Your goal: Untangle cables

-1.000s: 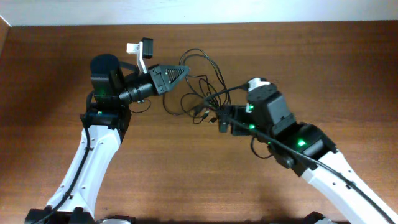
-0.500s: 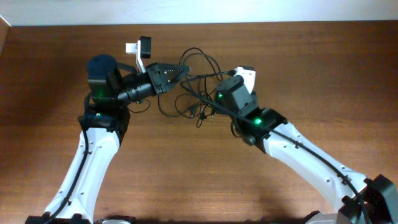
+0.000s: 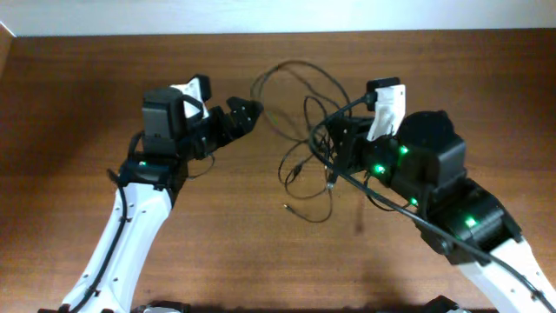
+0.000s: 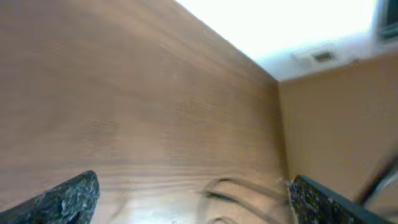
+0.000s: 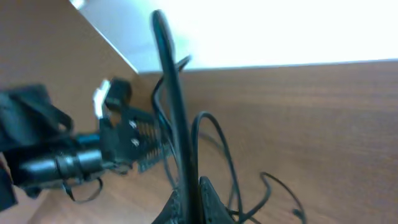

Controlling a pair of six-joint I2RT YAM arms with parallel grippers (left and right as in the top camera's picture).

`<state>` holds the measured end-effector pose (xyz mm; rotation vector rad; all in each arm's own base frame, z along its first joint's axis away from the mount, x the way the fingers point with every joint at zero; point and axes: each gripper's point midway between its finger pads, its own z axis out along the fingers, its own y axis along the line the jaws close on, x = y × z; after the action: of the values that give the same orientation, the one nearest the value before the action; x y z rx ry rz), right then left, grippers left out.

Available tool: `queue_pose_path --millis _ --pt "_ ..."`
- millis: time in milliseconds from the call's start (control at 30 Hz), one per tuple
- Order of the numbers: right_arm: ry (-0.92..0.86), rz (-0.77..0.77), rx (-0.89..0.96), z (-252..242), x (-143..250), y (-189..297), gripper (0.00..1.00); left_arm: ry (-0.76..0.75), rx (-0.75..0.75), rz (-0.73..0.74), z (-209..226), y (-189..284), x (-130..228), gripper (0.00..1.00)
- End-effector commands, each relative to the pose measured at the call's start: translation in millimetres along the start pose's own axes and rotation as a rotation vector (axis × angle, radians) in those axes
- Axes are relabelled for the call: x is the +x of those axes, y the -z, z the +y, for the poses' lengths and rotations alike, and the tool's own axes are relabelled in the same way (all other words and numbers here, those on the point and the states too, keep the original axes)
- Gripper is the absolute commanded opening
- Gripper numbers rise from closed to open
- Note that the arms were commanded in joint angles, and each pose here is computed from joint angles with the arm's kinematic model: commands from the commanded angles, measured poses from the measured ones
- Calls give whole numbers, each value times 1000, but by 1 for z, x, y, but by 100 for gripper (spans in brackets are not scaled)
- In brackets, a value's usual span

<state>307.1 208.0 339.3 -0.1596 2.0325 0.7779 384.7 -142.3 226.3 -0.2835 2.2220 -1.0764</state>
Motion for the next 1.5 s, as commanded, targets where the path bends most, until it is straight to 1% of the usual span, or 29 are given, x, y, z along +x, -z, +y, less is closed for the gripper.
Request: queue_pose_path --millis 0,33,100,133,167,233,267,300,333,400,467,567,667,733,800,967,1033,1067,1100,1133,1167,1200,1233,1267,1300,1333,1400,1433,1467 --pt "6 30 185 -39 11 -22 4 -112 297 139 -63 9 25 99" --pt "6 36 207 -44 13 -27 4 -125 342 161 -70 12 28 99" --pt "-21 43 186 -41 14 -32 4 -73 341 199 -69 13 34 99" --pt "-20 33 177 -39 12 -33 4 -33 301 218 -61 11 39 100" --pt "-19 21 172 -38 8 -33 4 -2 269 235 -54 10 44 94" --pt "-18 -6 167 -35 0 -33 4 63 190 270 -37 9 55 88" --pt "-40 -20 162 -34 -3 -32 4 108 104 284 -21 8 63 87" --pt "-61 -24 160 -33 -4 -32 4 132 45 296 -11 7 70 89" --pt "-83 -27 159 -33 -5 -32 4 83 34 323 -9 7 79 99" --pt "-119 -30 158 -33 -5 -32 4 -200 141 372 -27 4 97 99" --pt "-145 -32 155 -32 -5 -31 4 -327 183 394 -39 0 111 99" --pt "-157 0 71 -15 -4 -31 4 -413 128 344 -42 -13 111 99" --pt "-184 29 6 -2 -2 -30 4 -421 72 295 -41 -29 107 99" --pt "-183 37 -9 2 -2 -27 4 -376 34 263 -38 -43 103 99" --pt "-184 46 -5 2 -2 -23 4 -300 51 222 -41 -57 94 99" --pt "-184 50 -13 6 -2 -11 4 -199 85 153 -46 -79 78 100" --pt "-182 40 -16 8 -5 -4 4 -165 16 116 -31 -86 72 92" --pt "-172 26 -23 10 -8 1 4 -137 -66 77 -14 -90 66 85" --pt "-170 12 -23 10 -10 5 4 -107 -133 45 1 -92 60 84" --pt "-169 0 -19 10 -13 10 4 -74 -201 12 17 -91 54 78" --pt "-168 -16 -6 9 -15 16 4 -42 -249 -15 28 -90 49 75" --pt "-167 -34 26 4 -17 22 4 -3 -286 -41 40 -86 41 76" --pt "-168 -43 77 -5 -16 28 4 20 -257 -34 42 -84 34 77" --pt "-170 -28 107 -11 -11 28 4 39 -147 19 29 -83 33 80" --pt "-172 -11 118 -13 -7 27 4 35 -68 58 19 -82 34 86" --pt "-173 6 130 -16 -3 25 4 -1 35 110 4 -79 37 91" --pt "-174 12 165 -23 0 22 4 -34 130 169 -1 -69 37 100" --pt "-172 2 187 -27 -2 22 4 2 91 173 13 -64 34 100" --pt "-171 -9 215 -32 -3 24 4 62 8 156 40 -57 26 97"
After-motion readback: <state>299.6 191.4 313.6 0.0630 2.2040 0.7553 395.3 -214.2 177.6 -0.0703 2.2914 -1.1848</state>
